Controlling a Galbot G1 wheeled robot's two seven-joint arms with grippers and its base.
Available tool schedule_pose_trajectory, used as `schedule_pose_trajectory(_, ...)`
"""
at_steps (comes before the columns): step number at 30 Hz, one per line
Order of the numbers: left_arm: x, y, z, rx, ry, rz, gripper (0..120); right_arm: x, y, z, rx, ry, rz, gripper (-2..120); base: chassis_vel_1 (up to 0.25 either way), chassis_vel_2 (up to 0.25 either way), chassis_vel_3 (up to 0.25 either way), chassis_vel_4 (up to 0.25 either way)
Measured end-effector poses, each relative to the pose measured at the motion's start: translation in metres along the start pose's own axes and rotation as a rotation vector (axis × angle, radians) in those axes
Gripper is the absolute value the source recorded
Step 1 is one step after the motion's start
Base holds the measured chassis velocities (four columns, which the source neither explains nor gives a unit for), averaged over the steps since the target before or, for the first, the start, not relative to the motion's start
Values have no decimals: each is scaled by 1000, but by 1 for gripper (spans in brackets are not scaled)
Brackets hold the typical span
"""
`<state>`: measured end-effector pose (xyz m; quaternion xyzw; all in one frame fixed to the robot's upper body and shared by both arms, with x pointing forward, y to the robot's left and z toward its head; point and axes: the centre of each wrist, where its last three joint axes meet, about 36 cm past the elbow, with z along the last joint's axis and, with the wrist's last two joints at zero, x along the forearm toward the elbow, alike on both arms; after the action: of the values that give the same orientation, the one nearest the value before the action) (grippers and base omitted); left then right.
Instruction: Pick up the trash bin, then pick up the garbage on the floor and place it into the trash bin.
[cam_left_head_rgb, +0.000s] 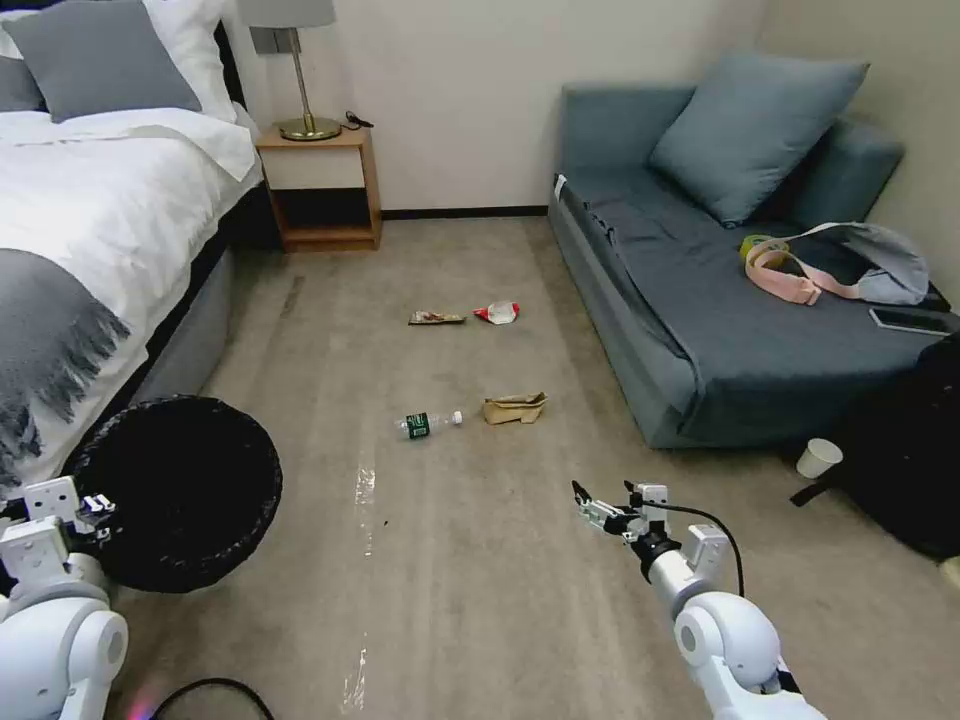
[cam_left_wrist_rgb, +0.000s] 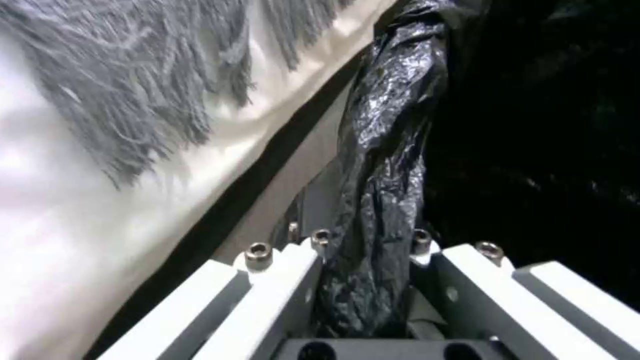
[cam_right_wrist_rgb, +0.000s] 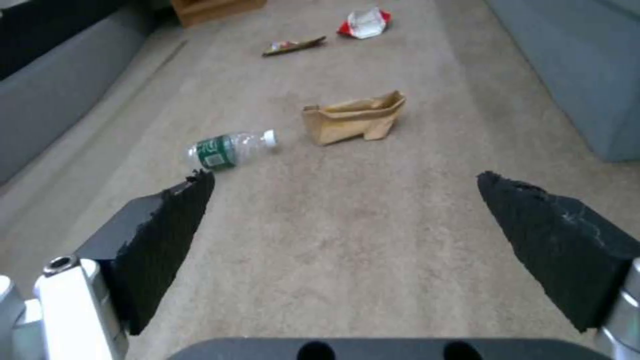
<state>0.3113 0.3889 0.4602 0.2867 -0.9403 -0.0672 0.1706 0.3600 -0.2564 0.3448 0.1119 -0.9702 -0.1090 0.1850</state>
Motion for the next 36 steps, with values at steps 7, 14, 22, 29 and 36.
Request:
schedule_pose_trajectory(7, -1, -5, 3, 10, 4, 14, 2, -7, -1, 3, -5, 14, -5, 100, -30, 34, 32, -27)
schedule_pose_trajectory(14, -3, -10, 4, 14, 2, 24, 2, -9, -2, 7, -7, 24, -6, 100, -123, 112, 116, -114)
schedule_pose_trajectory(22, -5, -11, 4, 14, -1, 25, 2, -8, -3, 9, -7, 27, -6, 100, -100, 95, 90, -88)
schedule_pose_trajectory(29, -8, -9, 8, 18, -1, 22, 2, -9, 0, 12, -5, 34, -11, 100, -80, 90, 79, -84)
schedule_pose_trajectory(36, -11, -7, 8, 21, -5, 17, 2, -13, 2, 16, -4, 45, -17, 100, -133, 130, 120, -143)
